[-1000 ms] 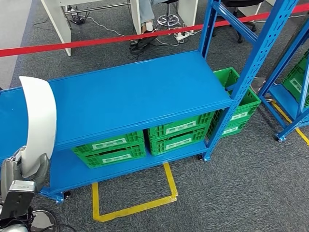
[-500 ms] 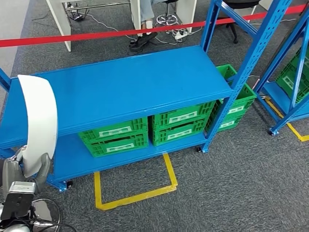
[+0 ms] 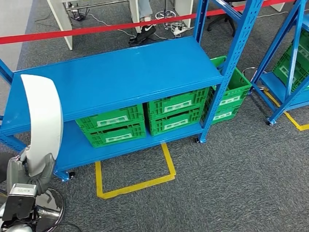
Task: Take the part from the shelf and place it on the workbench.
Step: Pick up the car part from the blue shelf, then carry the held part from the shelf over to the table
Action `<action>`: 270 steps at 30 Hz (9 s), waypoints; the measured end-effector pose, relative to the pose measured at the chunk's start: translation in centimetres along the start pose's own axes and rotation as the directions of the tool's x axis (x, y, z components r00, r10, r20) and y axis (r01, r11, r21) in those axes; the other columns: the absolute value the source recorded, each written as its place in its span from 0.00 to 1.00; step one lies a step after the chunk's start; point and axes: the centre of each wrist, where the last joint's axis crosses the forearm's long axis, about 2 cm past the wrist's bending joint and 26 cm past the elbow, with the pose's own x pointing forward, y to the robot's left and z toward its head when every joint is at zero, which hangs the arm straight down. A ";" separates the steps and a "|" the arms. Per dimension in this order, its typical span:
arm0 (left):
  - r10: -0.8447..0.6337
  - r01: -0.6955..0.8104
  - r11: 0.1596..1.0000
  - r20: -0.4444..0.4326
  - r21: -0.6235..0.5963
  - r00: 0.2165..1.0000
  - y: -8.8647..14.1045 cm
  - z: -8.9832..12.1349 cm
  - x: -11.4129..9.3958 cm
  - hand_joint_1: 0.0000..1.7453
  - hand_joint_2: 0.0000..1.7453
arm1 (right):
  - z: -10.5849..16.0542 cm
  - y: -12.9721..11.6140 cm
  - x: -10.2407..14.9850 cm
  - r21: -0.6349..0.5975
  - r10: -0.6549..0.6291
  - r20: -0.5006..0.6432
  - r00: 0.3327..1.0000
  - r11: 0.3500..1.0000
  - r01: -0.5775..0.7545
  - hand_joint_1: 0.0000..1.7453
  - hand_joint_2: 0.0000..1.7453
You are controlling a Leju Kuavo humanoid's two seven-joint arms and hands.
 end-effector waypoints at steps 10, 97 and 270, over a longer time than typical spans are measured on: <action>0.032 -0.032 0.999 -0.006 -0.028 0.999 -0.7 -0.2 0.6 1.00 1.00 | 0.4 0.4 -0.6 0.017 -0.081 0.053 0.995 0.997 0.081 0.00 1.00; 0.278 -0.290 0.954 -0.131 -0.078 0.952 -2.2 0.1 2.0 1.00 1.00 | 1.1 0.9 -0.8 0.001 -0.047 0.107 0.993 0.999 0.047 0.00 1.00; 0.304 -0.333 0.929 -0.179 -0.163 0.936 -4.2 -1.9 0.8 1.00 1.00 | 1.4 0.3 0.4 -0.025 0.148 0.061 0.987 0.989 -0.147 0.00 1.00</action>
